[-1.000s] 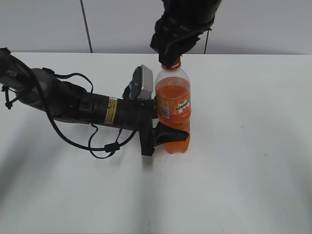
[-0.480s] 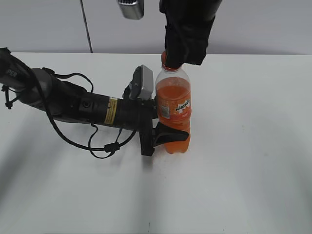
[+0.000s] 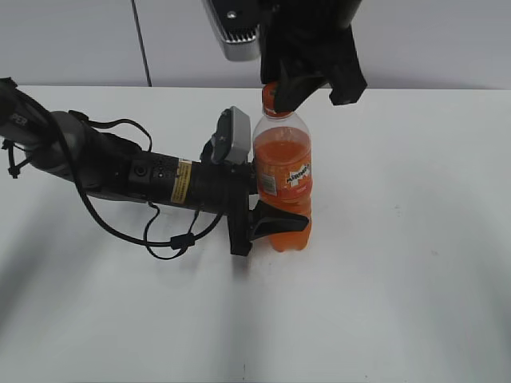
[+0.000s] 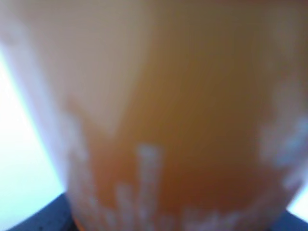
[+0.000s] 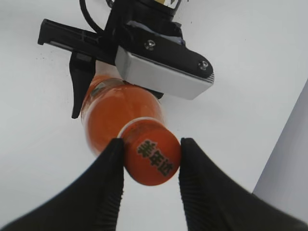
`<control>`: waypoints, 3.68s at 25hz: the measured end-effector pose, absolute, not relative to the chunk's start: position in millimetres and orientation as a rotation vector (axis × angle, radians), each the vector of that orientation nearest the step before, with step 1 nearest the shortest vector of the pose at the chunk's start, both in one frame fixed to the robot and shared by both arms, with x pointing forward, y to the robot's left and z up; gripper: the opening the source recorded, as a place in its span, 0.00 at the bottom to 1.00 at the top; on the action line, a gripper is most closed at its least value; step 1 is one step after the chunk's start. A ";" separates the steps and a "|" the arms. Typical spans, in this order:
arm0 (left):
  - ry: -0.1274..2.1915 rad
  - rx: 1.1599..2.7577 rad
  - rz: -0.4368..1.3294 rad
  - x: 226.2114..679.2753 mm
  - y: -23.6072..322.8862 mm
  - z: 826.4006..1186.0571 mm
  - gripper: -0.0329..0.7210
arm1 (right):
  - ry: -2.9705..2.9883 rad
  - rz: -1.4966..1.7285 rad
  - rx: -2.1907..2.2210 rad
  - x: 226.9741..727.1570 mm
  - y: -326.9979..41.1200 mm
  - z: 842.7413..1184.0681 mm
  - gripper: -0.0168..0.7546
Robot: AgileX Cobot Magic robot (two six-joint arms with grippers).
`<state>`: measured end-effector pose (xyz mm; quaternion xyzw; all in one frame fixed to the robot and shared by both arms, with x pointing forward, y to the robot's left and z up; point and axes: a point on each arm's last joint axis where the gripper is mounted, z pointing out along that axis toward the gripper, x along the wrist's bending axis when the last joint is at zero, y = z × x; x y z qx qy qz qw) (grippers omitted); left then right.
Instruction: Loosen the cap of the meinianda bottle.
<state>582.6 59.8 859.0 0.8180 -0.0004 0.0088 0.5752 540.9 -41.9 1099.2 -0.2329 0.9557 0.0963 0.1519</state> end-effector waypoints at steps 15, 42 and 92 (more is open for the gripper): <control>-0.009 1.914 0.020 582.4 60.1 859.1 0.57 | 2.744 0.301 -0.677 540.2 -40.8 1099.4 0.37; -0.008 1.915 0.015 581.7 59.4 859.0 0.57 | 2.795 0.375 -0.490 540.1 -37.0 1102.0 0.45; -0.006 1.915 0.013 581.5 59.1 859.0 0.57 | 2.267 0.619 1.988 540.1 -47.1 1115.7 0.60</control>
